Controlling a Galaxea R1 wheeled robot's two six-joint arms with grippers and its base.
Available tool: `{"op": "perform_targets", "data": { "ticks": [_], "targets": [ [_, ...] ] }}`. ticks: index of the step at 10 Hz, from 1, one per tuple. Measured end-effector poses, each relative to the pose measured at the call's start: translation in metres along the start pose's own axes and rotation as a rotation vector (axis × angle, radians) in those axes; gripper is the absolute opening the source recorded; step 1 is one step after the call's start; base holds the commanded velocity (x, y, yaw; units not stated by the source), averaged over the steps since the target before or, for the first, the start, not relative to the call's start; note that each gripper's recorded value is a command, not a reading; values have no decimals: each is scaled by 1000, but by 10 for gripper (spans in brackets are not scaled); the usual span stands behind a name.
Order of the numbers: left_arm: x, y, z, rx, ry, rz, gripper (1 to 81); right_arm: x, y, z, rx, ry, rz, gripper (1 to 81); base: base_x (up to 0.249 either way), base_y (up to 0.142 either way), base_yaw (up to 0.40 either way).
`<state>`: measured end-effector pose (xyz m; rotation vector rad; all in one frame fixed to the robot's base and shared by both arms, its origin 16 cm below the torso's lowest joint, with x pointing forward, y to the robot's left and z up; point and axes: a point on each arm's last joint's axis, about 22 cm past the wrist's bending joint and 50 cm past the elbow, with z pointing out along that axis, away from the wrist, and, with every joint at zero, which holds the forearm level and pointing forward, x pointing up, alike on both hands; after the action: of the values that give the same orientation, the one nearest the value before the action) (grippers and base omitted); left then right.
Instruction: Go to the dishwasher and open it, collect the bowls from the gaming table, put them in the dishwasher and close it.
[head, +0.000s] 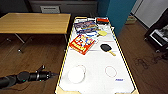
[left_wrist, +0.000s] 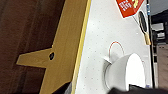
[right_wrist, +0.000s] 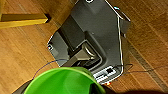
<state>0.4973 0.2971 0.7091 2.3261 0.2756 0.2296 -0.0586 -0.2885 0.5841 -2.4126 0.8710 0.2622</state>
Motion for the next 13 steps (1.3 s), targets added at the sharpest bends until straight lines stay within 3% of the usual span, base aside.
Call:
{"op": "perform_targets", "data": {
  "ticks": [5,9,13],
  "targets": [
    [-21,53,56,-105,-74,39,811,-2,-1,2,2,-3,-2,10,0,0,0],
    [-11,37,80,-73,-61,14,811,-2,-2,3,4,-4,-3,10,0,0,0],
    [-8,40,104,-73,-65,-13,811,-4,-3,8,7,-5,-4,10,0,0,0]
  ]
}}
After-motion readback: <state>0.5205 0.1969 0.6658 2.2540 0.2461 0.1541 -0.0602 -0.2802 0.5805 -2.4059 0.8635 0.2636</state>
